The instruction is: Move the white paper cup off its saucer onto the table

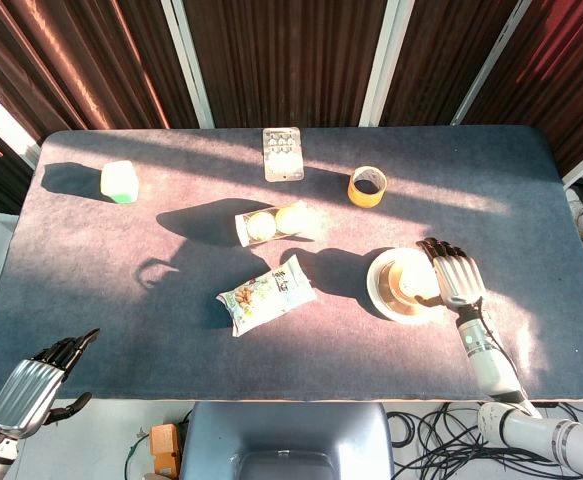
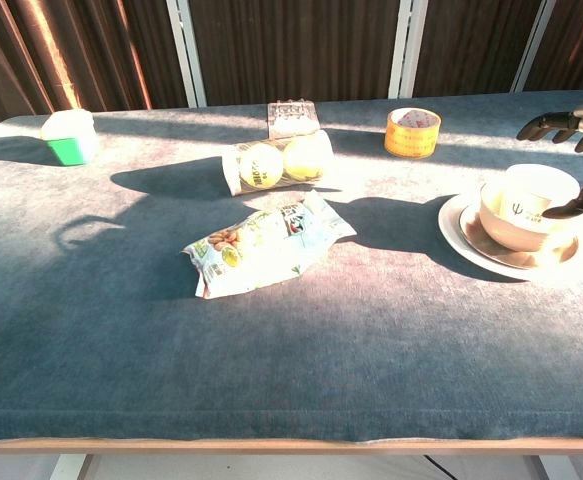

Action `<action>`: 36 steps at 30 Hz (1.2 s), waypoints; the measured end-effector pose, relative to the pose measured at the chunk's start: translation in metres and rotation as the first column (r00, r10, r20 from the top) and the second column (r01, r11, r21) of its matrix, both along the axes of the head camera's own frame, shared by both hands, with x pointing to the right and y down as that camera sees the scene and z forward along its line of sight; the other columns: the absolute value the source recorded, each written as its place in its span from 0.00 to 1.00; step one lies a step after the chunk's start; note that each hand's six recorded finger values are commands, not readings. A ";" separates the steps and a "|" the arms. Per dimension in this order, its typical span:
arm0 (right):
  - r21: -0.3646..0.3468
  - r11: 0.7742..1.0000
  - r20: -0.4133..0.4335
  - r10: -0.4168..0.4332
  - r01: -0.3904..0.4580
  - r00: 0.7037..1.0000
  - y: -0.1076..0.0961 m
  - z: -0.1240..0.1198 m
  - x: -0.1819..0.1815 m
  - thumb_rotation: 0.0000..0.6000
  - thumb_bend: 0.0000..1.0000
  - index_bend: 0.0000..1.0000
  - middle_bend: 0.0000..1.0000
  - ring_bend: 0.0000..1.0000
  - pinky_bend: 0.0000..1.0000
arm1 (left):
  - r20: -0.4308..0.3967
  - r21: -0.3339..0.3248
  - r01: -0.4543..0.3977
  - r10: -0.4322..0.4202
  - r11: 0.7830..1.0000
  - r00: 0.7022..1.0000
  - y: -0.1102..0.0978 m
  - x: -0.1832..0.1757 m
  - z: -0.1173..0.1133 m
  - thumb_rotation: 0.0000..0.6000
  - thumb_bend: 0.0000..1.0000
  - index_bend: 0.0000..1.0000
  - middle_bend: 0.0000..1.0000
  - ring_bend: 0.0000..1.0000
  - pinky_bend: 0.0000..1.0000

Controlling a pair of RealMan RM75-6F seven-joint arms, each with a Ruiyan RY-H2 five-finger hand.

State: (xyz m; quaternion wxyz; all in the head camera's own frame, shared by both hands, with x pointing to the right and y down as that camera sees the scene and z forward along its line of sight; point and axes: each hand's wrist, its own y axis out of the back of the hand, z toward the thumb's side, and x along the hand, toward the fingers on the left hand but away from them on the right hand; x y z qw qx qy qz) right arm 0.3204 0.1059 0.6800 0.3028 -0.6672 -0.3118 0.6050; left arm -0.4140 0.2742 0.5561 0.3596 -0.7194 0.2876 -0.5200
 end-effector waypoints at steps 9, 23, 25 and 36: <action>-0.007 1.000 -0.005 -0.007 0.007 1.000 0.001 0.002 -0.001 1.00 0.07 0.17 0.11 0.12 0.22 | -0.004 0.004 0.012 -0.012 1.000 1.000 -0.001 -0.003 -0.001 1.00 0.23 0.02 0.22 0.23 0.48; 0.021 0.999 -0.019 -0.028 0.029 0.999 0.000 0.010 -0.008 1.00 0.20 0.49 0.41 0.54 0.66 | -0.002 0.006 0.017 -0.017 1.000 1.000 -0.001 -0.004 -0.002 1.00 0.23 0.02 0.22 0.23 0.48; 0.028 0.999 -0.028 -0.032 0.033 0.999 0.000 0.011 -0.008 1.00 0.25 0.59 0.46 0.62 0.73 | -0.003 0.006 0.016 -0.016 1.000 1.000 -0.001 -0.004 -0.002 1.00 0.23 0.02 0.22 0.23 0.48; 0.088 0.996 0.018 -0.021 0.019 1.000 -0.001 -0.003 -0.013 1.00 0.27 0.64 0.49 0.66 0.77 | -0.005 0.006 0.017 -0.017 1.000 1.000 -0.001 -0.004 -0.002 1.00 0.23 0.02 0.22 0.23 0.48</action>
